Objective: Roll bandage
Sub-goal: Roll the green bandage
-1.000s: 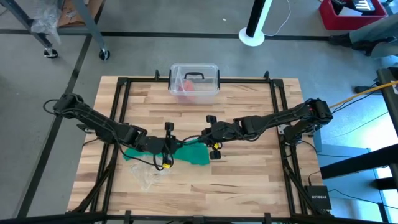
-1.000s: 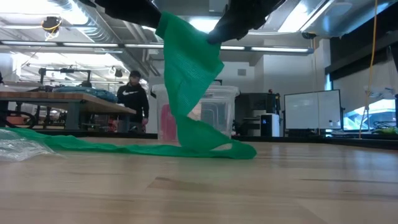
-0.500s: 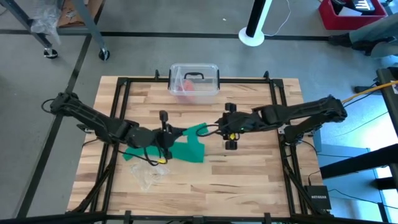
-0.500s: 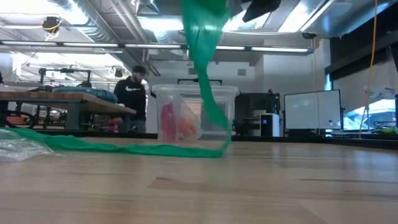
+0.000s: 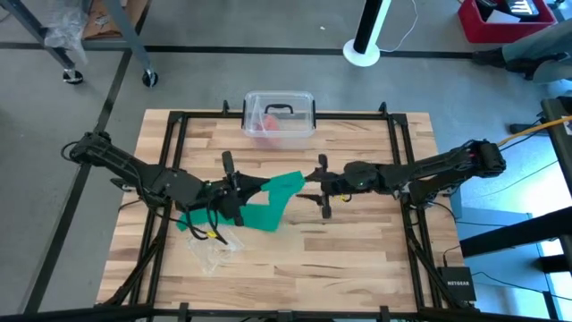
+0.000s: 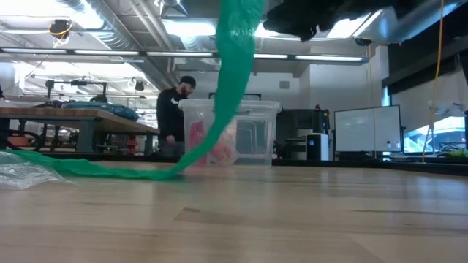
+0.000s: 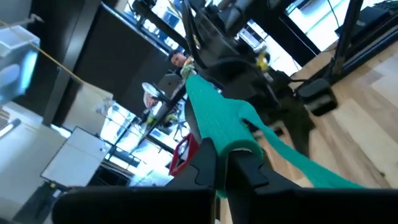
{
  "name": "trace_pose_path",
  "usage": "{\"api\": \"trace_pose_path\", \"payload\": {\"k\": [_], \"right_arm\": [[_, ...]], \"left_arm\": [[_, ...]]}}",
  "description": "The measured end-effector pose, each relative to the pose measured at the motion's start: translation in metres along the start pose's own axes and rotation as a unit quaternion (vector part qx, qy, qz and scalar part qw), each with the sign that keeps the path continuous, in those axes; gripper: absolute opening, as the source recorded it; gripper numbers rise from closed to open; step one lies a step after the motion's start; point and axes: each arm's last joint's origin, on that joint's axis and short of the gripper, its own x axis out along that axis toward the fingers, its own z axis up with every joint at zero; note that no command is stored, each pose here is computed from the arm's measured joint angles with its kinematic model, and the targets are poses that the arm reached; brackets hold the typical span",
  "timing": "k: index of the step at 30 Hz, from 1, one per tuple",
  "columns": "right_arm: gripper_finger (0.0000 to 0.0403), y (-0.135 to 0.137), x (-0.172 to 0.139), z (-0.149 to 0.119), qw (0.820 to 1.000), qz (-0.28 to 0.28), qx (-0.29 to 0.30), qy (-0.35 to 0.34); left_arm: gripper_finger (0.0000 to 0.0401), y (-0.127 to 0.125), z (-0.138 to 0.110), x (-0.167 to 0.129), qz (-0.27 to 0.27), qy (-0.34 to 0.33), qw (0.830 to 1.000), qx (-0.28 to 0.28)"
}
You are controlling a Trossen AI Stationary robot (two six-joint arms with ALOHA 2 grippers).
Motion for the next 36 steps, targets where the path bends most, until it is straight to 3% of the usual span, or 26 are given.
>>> {"api": "trace_pose_path", "payload": {"k": [4, 9, 18, 23, 31, 33, 36], "right_arm": [[0.0186, 0.004, -0.002, -0.017, 0.999, 0.025, 0.025, -0.042], [0.0186, 0.005, 0.007, -0.023, 0.998, 0.026, 0.024, -0.042], [0.0186, 0.004, 0.023, -0.012, 0.998, 0.003, 0.011, -0.057], [0.0186, 0.007, 0.024, -0.005, 0.995, 0.068, 0.008, -0.074], [0.0183, 0.006, 0.027, 0.001, 0.992, 0.064, -0.006, -0.107], [0.0169, 0.007, 0.026, 0.003, 0.991, 0.065, -0.008, -0.121], [0.0111, 0.011, 0.025, 0.008, 0.988, 0.063, -0.009, -0.144]], "left_arm": [[0.0005, 0.006, 0.004, 0.000, 0.013, -0.007, 1.000, 0.006], [0.0002, 0.011, 0.008, -0.001, 0.020, -0.023, 1.000, -0.006], [0.0003, 0.010, 0.008, -0.001, 0.019, -0.024, 0.999, -0.009], [0.0003, 0.010, 0.008, -0.001, 0.019, -0.024, 0.999, -0.009], [0.0003, 0.012, 0.009, -0.001, 0.026, -0.030, 0.999, -0.017], [0.0003, 0.014, 0.011, -0.001, 0.035, -0.038, 0.999, -0.017], [0.0002, 0.017, 0.013, -0.002, 0.049, -0.048, 0.998, -0.008]]}}
